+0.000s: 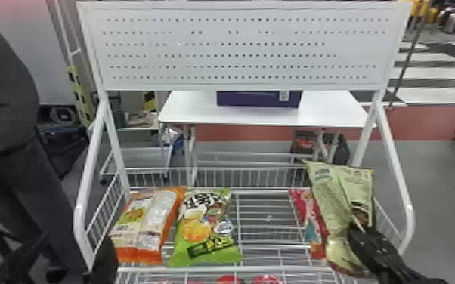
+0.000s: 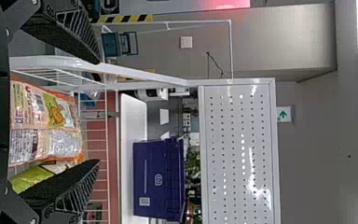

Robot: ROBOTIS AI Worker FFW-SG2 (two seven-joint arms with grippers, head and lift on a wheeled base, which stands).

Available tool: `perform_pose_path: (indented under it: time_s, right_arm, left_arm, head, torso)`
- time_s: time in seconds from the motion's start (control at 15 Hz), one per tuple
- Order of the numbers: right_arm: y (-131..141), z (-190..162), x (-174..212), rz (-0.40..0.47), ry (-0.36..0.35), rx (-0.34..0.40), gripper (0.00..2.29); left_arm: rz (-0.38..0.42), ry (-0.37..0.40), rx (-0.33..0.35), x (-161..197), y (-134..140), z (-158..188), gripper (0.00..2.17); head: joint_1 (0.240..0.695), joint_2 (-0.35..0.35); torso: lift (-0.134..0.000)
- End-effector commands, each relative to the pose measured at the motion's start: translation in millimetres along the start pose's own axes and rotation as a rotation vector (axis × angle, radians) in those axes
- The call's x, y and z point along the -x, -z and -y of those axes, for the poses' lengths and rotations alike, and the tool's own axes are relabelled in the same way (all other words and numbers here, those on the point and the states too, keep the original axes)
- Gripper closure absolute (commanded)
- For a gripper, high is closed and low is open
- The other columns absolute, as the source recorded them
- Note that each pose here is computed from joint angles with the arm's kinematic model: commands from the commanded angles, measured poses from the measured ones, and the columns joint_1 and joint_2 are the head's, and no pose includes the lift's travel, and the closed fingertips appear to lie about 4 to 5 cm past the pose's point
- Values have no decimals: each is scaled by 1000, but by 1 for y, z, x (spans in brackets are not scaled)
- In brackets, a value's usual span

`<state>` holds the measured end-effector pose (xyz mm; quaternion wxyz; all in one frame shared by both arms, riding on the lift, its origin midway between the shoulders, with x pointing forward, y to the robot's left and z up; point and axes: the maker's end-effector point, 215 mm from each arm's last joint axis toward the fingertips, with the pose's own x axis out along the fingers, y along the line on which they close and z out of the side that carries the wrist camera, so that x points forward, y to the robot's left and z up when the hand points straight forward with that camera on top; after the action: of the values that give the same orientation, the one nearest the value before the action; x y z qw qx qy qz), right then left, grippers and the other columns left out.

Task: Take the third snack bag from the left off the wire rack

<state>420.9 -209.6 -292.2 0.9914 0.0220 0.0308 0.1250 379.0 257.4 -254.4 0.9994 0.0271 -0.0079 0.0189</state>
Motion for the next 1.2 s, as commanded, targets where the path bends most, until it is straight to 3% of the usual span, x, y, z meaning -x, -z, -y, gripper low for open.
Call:
perform_pose_path:
  time_s: [0.0, 0.33, 1.13]
  right_arm:
    - [-17, 27, 31, 59, 48, 29, 2196]
    - [-30, 73, 62, 96, 131, 26, 2192]
    - [-32, 70, 65, 102, 127, 24, 2192]
  left_arm:
    - [1, -5, 2, 0, -1, -4, 137]
    - [-1, -1, 7, 0, -1, -2, 137]
    - [1, -1, 9, 6, -5, -2, 137]
  head:
    - [499, 0]
    - [499, 0]
    - [499, 0]
  torso:
    - [0]
    - [0]
    - [0]
